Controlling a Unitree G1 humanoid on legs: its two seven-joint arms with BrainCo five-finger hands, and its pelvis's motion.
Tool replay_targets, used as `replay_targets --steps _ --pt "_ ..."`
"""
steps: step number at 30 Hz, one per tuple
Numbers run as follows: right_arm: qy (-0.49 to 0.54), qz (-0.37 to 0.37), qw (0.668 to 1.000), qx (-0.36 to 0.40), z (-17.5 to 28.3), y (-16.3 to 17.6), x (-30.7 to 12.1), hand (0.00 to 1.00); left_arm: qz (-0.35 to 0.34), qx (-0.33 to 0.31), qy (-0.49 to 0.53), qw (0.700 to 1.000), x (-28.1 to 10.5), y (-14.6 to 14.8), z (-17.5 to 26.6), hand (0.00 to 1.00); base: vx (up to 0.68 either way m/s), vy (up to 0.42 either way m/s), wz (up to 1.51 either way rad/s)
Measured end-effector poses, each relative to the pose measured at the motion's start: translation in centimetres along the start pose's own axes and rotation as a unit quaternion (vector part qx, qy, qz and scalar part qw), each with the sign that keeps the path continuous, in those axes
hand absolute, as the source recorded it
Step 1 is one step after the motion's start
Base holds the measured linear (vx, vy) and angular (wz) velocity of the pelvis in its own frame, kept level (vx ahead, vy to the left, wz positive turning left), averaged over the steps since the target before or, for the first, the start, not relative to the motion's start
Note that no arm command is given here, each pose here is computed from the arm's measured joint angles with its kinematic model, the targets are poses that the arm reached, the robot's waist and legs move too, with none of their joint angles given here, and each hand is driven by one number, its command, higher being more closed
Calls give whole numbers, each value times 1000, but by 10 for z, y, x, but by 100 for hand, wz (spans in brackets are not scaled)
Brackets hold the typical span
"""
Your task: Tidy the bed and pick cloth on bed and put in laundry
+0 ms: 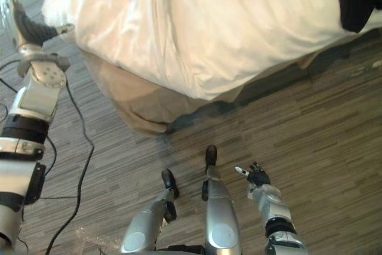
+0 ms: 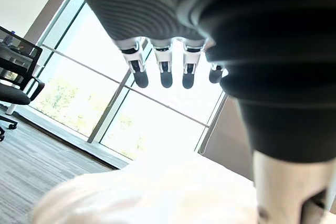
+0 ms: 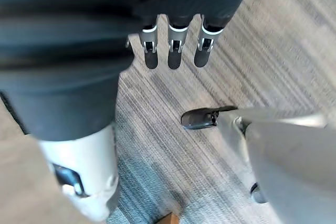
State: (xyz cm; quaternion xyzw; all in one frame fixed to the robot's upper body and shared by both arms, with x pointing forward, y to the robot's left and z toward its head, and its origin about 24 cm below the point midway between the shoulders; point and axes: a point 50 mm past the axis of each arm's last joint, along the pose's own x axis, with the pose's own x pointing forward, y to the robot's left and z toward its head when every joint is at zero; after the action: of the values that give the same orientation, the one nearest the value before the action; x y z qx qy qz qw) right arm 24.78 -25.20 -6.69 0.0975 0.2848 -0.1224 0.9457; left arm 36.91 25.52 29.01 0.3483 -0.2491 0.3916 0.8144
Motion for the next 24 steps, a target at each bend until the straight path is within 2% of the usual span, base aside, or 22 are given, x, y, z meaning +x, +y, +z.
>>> replay_targets --steps 5,10,17,21,22,24 --pt "-29 14 999 5 10 9 0 0 5 -10 12 1000 -2 -11 19 0 -20 -6 -7" --pt "-66 15 998 12 25 9 -1 0 32 -32 2 999 3 -7 40 0 -10 2 -1" --pt "-105 27 994 21 53 20 3 0 -24 -97 16 995 2 -20 63 0 23 10 -5" --pt "-150 36 987 42 84 25 4 0 -46 -99 14 994 11 -17 77 0 41 -5 -8" --pt "-158 37 985 51 90 24 4 0 -56 -87 10 995 13 -17 79 100 47 -7 -4" --pt "-163 38 984 59 97 25 5 0 -77 -55 3 996 17 -17 79 100 50 -7 -7"
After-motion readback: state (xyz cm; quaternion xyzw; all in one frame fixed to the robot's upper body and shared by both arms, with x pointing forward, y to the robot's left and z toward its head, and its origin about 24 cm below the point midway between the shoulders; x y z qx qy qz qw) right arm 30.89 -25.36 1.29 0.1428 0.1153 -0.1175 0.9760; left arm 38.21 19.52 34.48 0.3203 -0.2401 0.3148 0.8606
